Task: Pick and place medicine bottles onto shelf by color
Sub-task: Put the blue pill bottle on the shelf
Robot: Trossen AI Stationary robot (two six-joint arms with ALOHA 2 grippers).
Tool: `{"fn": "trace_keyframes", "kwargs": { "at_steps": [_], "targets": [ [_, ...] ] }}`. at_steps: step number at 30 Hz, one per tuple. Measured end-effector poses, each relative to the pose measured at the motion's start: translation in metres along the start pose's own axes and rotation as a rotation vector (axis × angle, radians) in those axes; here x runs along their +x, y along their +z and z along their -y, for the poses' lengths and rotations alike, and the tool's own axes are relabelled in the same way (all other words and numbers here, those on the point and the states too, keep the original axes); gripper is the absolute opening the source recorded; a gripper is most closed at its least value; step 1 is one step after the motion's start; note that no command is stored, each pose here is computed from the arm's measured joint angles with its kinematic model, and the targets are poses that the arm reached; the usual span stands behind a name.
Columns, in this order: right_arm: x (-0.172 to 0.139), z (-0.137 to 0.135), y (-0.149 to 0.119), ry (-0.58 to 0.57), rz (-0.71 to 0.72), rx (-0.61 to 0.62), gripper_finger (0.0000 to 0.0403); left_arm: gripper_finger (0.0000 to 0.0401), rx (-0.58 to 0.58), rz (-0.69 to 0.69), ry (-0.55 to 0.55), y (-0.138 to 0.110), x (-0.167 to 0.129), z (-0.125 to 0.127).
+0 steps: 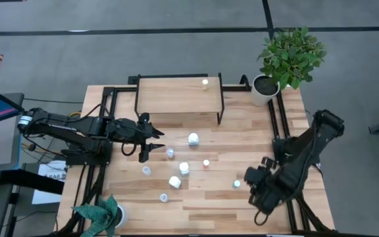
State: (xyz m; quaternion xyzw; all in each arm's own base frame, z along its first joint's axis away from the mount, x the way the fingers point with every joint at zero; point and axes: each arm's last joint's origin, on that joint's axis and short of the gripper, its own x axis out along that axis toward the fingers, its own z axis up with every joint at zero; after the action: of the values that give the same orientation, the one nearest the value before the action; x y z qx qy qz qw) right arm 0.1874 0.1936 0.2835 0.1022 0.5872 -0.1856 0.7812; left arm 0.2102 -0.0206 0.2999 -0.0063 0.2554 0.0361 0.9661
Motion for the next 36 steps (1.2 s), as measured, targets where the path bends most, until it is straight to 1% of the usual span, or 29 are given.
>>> {"fn": "trace_keyframes", "kwargs": {
  "at_steps": [3,6,10,14,20,23,28,31,34,36],
  "targets": [
    [0.014,-0.017,-0.009,-0.024,-0.007,0.022,0.0221,0.0203,-0.001,0.0,0.0,0.0,0.0,0.0],
    [0.029,-0.033,-0.019,-0.062,0.0,0.015,0.0221,0.0203,-0.019,0.0,-0.001,0.0,0.0,0.0],
    [0.041,-0.047,-0.033,-0.091,0.016,0.021,0.0221,0.0203,-0.027,0.0,-0.003,0.0,0.0,0.0],
    [0.044,-0.052,-0.047,-0.127,0.077,0.03,0.0221,0.0203,-0.028,-0.001,-0.003,0.0,0.0,0.0],
    [0.04,-0.047,-0.056,-0.193,0.163,0.057,0.021,0.0203,-0.029,-0.001,-0.003,0.0,0.0,0.0],
    [0.04,-0.042,-0.056,-0.239,0.17,0.043,0.0195,0.0203,-0.03,0.0,-0.003,0.0,0.0,0.0],
    [0.032,-0.023,-0.044,-0.374,0.153,0.028,0.0168,0.0203,-0.03,-0.001,-0.004,0.0,0.0,0.0],
    [0.023,-0.008,-0.031,-0.331,0.176,0.0,0.0157,0.0203,-0.03,-0.001,-0.004,0.0,0.0,0.0],
    [0.011,0.017,-0.026,-0.317,0.239,0.002,0.0149,0.0203,-0.03,-0.001,-0.004,0.0,0.0,0.0],
    [0.01,0.034,-0.026,-0.297,0.275,0.044,0.0145,0.0203,-0.03,-0.001,-0.004,0.0,0.0,0.0]
  ]
}}
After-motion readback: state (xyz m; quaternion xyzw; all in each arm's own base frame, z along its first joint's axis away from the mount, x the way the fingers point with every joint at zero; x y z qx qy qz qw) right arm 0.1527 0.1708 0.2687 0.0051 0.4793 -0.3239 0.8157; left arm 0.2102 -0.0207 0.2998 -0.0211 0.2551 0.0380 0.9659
